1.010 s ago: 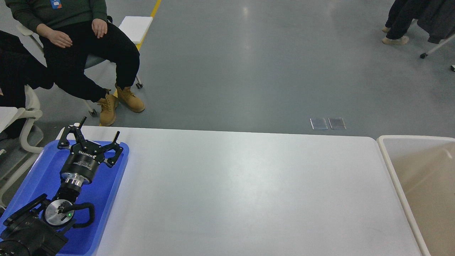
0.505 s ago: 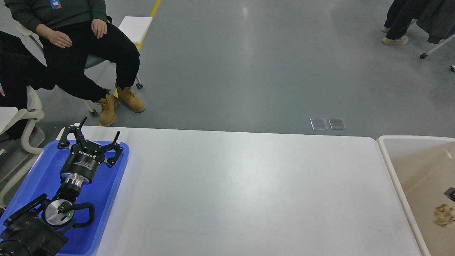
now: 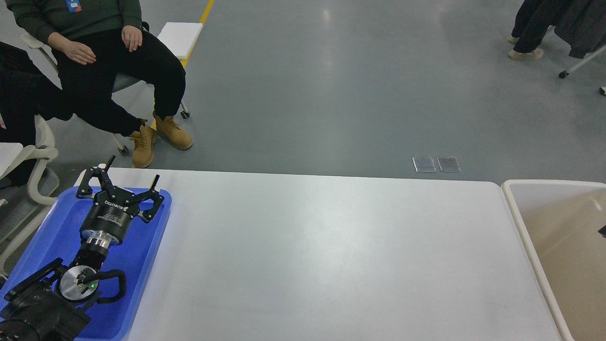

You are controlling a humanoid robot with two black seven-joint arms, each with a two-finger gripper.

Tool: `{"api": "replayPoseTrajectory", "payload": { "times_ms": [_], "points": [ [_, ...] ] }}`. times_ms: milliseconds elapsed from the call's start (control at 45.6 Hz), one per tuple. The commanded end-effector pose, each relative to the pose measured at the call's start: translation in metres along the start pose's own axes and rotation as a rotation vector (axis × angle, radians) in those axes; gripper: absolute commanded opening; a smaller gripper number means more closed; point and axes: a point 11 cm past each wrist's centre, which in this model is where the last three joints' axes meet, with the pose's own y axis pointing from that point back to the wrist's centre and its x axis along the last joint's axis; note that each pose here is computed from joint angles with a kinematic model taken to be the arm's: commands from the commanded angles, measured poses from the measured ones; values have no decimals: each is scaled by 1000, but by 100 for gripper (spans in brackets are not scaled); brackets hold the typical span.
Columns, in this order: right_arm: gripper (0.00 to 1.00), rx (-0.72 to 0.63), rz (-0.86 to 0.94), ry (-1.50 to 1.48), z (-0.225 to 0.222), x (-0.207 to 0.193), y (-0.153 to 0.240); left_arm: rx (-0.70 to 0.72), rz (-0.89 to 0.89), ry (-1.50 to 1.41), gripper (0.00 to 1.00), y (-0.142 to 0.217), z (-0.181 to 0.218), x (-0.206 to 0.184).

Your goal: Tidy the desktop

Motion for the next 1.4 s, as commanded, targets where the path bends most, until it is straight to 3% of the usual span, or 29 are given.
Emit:
{"api": "replayPoseTrajectory", "payload": {
  "times_ms": [0, 307, 637, 834, 944, 1229, 1383],
  "points": [
    [100, 174, 136, -372, -53, 69, 9, 0, 0, 0, 99, 0, 0, 0],
    [100, 395, 256, -601, -137, 144, 34, 0, 0, 0, 99, 0, 0, 0],
    [100, 632, 132, -993, -203, 135, 44, 1, 2, 0, 99, 1, 0, 1],
    [100, 913, -90, -1175, -272, 104, 77, 1, 2, 0, 99, 1, 0, 1],
    [100, 1000, -150, -1258, -281, 77, 85, 1, 2, 0, 99, 1, 0, 1],
    [100, 936, -275, -1470, -271, -39, 69, 1, 2, 0, 99, 1, 0, 1],
    [100, 899, -312, -1515, -267, -83, 69, 1, 2, 0, 99, 1, 0, 1]
  ]
}}
